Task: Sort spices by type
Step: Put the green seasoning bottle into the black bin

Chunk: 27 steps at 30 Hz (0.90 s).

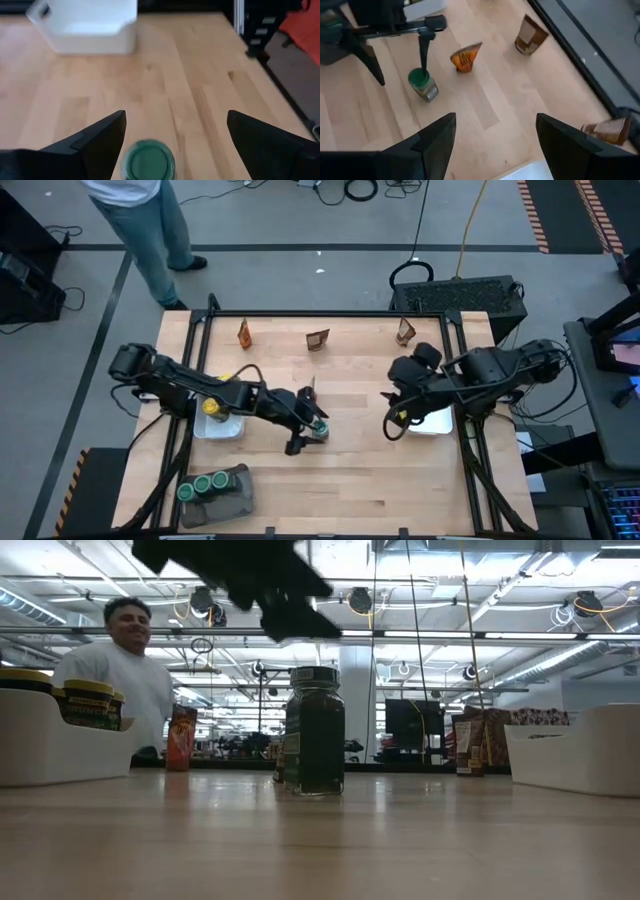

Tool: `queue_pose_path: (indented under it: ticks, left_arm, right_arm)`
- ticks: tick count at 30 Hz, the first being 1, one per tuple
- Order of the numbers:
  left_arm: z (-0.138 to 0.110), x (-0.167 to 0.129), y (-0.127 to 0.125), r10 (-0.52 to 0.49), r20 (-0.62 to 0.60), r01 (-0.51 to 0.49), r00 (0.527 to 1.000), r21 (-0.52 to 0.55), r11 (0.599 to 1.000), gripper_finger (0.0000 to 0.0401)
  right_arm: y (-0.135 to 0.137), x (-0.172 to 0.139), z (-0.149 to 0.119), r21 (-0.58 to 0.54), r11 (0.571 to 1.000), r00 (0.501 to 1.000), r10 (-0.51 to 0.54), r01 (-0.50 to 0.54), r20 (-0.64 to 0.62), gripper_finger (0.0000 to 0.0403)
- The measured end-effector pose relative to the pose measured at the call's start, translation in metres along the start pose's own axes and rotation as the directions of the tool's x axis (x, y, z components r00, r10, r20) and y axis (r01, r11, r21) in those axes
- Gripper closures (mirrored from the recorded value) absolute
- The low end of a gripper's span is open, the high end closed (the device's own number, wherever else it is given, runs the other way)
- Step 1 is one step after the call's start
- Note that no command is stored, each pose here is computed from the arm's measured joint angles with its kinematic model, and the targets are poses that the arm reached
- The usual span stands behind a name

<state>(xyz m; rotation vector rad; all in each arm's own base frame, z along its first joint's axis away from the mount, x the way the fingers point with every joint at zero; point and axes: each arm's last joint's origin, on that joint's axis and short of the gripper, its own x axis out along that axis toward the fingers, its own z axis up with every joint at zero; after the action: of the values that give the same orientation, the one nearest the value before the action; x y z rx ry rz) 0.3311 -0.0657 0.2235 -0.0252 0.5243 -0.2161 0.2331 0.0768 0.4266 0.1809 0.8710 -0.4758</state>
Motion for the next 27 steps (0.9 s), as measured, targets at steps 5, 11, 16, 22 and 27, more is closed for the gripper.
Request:
queue_pose_path:
  ticks: [5, 11, 16, 22, 27]
  left_arm:
    - [-0.015, 0.019, 0.002, 0.002, -0.059, -0.003, 0.998, -0.003, 1.000, 0.0051]
    - [-0.021, 0.026, 0.004, 0.008, -0.078, -0.008, 0.997, 0.000, 1.000, 0.0051]
    - [-0.022, 0.026, 0.005, 0.073, -0.086, -0.067, 0.994, 0.074, 0.995, 0.0051]
    - [-0.027, 0.026, 0.006, 0.090, -0.129, -0.077, 0.988, 0.100, 0.992, 0.0051]
    - [-0.027, 0.026, 0.006, 0.090, -0.132, -0.077, 0.987, 0.101, 0.992, 0.0051]
  right_arm:
    - [-0.010, 0.014, -0.025, 0.093, 0.995, 1.000, 0.020, -0.021, 0.011, 0.0144]
    - [-0.016, 0.024, -0.042, 0.166, 0.980, 0.991, 0.100, -0.113, 0.085, 0.0145]
    - [-0.017, 0.026, -0.045, 0.179, 0.974, 0.987, 0.125, -0.142, 0.103, 0.0145]
    - [-0.015, 0.026, -0.042, 0.172, 0.971, 0.981, 0.145, -0.166, 0.129, 0.0145]
    - [-0.014, 0.026, -0.041, 0.172, 0.970, 0.980, 0.149, -0.171, 0.135, 0.0145]
